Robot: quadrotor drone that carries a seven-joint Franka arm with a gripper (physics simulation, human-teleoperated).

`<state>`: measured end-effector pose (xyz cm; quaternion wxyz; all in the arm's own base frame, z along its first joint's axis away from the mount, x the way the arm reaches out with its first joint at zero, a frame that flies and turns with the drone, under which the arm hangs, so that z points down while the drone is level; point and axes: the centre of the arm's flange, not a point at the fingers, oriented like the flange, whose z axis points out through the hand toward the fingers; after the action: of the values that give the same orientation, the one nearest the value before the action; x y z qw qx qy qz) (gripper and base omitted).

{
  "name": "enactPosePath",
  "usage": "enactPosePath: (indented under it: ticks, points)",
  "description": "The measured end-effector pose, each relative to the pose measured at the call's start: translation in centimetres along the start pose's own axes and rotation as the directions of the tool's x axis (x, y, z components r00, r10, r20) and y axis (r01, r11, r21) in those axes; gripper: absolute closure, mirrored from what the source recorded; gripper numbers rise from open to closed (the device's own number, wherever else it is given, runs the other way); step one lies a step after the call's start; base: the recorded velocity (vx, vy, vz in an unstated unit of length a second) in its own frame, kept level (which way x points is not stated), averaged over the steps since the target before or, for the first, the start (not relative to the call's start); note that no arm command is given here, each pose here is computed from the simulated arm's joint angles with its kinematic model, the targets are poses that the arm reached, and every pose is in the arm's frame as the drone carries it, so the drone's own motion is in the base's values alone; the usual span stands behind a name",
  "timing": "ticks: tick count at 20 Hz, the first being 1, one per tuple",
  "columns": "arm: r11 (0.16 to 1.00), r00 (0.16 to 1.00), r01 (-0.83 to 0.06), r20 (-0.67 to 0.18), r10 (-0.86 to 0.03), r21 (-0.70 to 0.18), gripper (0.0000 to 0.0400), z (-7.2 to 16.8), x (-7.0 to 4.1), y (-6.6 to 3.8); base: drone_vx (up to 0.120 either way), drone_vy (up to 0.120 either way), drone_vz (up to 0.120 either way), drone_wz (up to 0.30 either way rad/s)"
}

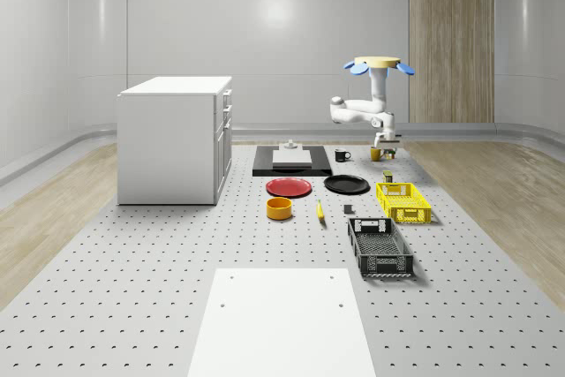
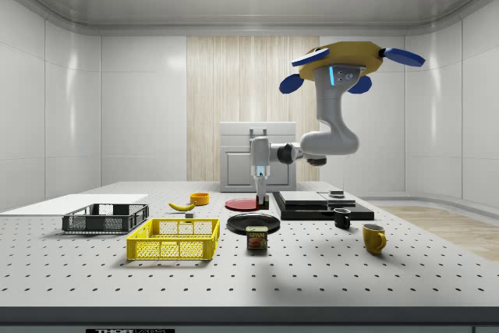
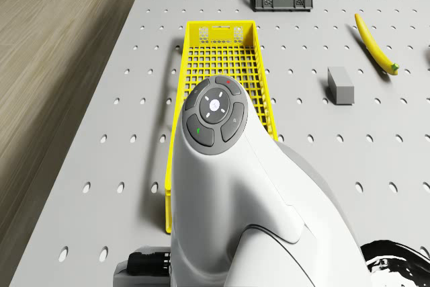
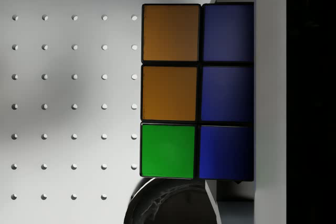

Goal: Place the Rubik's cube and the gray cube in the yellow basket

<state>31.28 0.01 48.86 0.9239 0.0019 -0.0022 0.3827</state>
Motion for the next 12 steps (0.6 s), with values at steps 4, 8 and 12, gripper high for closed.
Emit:
enactPosePath:
  ticks: [4,8,12]
  points:
    - [1.0,1.0,0.0,0.0,0.0,0.0,0.0078,0.0,0.0,0.0,0.12,0.0,0.0,0.0]
    - [1.0,1.0,0.0,0.0,0.0,0.0,0.0078,0.0,0.0,0.0,0.12,0.0,0.0,0.0]
    - [1.0,1.0,0.0,0.0,0.0,0.0,0.0078,0.0,0.0,0.0,0.12,0.0,0.0,0.0]
